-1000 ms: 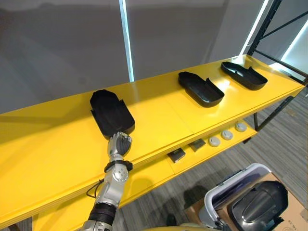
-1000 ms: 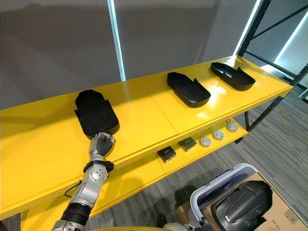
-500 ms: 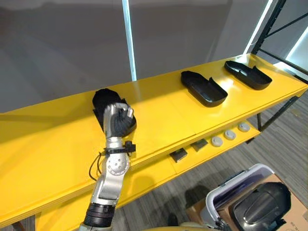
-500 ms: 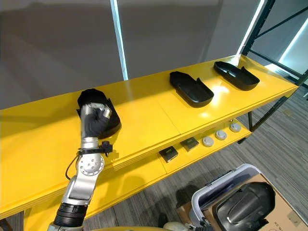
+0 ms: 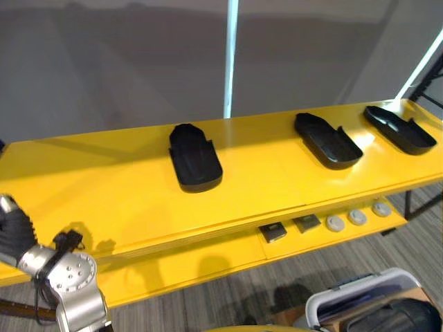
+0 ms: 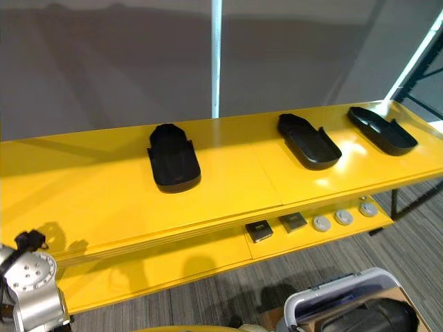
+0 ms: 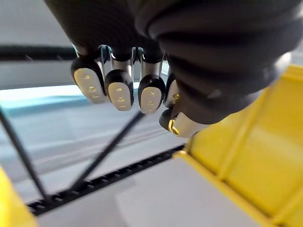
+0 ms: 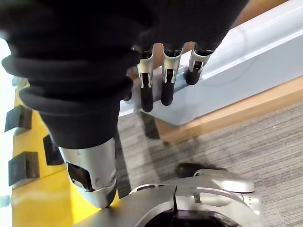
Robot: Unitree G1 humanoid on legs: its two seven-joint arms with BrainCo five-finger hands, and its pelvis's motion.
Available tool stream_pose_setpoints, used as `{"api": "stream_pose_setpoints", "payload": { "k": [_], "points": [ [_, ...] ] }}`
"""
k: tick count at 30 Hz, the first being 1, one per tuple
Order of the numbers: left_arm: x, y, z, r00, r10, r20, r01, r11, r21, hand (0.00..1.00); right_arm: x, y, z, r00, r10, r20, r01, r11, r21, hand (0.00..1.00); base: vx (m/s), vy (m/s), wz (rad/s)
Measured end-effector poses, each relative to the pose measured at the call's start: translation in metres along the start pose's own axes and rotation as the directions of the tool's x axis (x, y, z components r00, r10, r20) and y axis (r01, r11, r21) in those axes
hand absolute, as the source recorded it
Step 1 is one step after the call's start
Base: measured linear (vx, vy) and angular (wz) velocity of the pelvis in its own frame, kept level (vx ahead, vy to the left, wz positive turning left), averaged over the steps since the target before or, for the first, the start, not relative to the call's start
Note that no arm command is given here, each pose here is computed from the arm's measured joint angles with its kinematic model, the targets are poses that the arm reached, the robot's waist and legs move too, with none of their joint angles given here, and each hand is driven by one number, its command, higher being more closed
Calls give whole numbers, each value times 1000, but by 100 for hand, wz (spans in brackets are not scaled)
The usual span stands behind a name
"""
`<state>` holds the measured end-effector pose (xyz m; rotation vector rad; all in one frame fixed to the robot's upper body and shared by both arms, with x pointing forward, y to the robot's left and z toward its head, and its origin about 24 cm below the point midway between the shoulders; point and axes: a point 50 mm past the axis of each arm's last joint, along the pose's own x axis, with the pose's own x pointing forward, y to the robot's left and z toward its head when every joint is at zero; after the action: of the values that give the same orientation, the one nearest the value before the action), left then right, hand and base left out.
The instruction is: Walk over and take plastic housings, then place them on the shelf
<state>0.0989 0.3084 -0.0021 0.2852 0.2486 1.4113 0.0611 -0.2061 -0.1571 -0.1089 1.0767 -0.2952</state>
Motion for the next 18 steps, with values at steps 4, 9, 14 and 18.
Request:
{"api": "stream_pose_setpoints", "payload": {
  "k": [4,9,14,18],
  "points": [
    [-30,-12,-74,921,-211,-327,258,960,107,100,0,12,22,996,24,86,-26,1000,16,0,52,24,6],
    [-91,-33,-126,675,-488,-553,652,746,138,0,0,28,35,991,59,121,-65,997,46,0,6,5,2],
    [-107,-38,-136,549,-582,-600,774,625,102,0,3,25,30,995,47,83,-52,997,59,0,-35,-28,5],
    [-106,-44,-136,514,-627,-586,821,556,125,0,6,25,33,996,41,80,-45,997,55,0,-77,-36,-6]
  ]
}}
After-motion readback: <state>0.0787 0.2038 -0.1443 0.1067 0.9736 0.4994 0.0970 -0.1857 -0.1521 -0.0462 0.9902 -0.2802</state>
